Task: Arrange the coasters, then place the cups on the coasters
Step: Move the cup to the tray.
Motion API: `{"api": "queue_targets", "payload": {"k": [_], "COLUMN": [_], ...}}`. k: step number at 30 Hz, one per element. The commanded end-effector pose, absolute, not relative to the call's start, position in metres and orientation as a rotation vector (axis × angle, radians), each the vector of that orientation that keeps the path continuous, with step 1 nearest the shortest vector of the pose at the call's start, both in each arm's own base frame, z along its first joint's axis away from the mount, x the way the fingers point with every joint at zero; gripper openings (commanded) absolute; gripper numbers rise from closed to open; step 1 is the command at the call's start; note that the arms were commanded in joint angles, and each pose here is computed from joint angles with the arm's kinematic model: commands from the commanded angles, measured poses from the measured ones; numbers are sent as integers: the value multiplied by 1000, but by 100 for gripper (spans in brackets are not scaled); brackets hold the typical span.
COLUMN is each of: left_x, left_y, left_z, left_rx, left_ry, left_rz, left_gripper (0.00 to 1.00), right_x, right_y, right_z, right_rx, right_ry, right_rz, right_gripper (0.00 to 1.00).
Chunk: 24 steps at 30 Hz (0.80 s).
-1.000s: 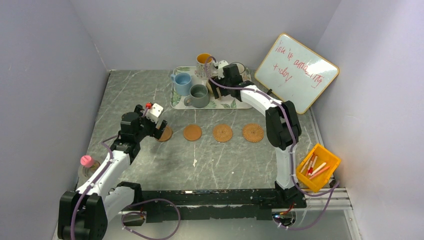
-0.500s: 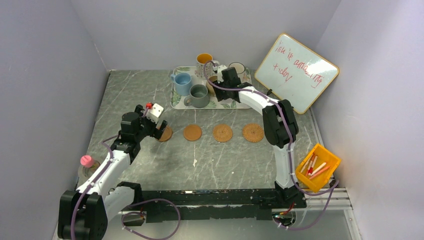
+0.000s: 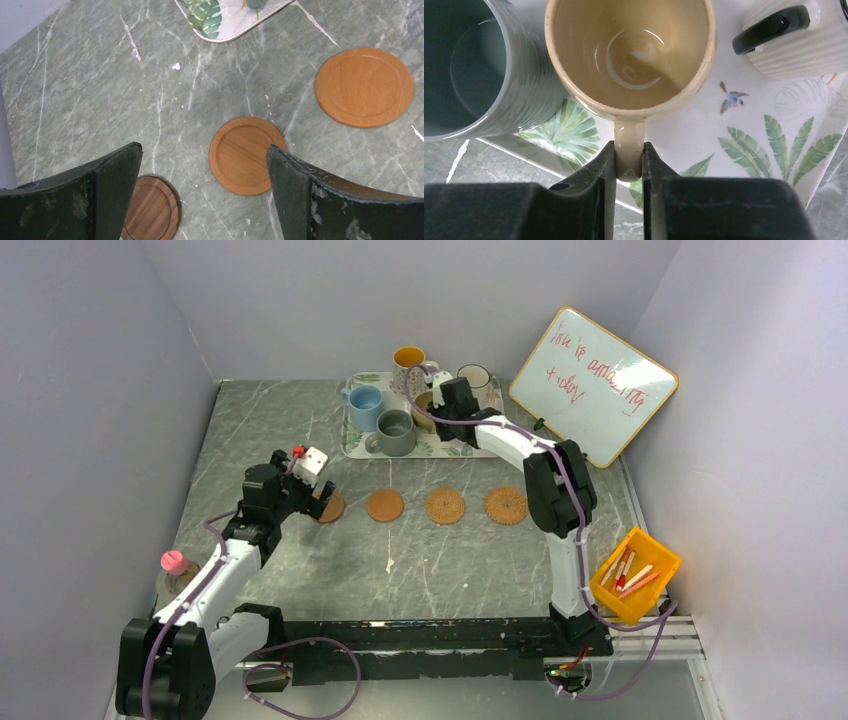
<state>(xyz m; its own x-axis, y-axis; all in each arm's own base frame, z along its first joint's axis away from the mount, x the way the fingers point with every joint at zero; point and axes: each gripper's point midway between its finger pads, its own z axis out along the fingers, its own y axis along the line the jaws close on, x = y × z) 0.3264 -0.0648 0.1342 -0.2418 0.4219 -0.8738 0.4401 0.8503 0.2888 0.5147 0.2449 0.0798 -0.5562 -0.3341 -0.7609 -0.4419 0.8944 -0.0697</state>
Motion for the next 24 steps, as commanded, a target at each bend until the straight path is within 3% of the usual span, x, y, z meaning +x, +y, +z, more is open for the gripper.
{"api": "queue_targets", "payload": {"k": [1,9,16,24], "left_x": [330,329,329,331], "left_y": [-70,-73,-72,-71], "left_z": [140,140,142,146], "left_rx": [659,663,660,652], "left_ry": [1829,1826,1825,1821], "left_rz": [-37,-50,-46,-33], "left_gripper": [100,100,100,100], "right_x": [522,503,484,466], "right_y": [228,191,179,196], "right_z": [139,162,134,104], "right_rx": [-444,-258,-164,-218], "right_ry": [2100,2105,2177,2270], "right_rz": [118,93,78,208], "right_gripper": [0,0,0,21]}}
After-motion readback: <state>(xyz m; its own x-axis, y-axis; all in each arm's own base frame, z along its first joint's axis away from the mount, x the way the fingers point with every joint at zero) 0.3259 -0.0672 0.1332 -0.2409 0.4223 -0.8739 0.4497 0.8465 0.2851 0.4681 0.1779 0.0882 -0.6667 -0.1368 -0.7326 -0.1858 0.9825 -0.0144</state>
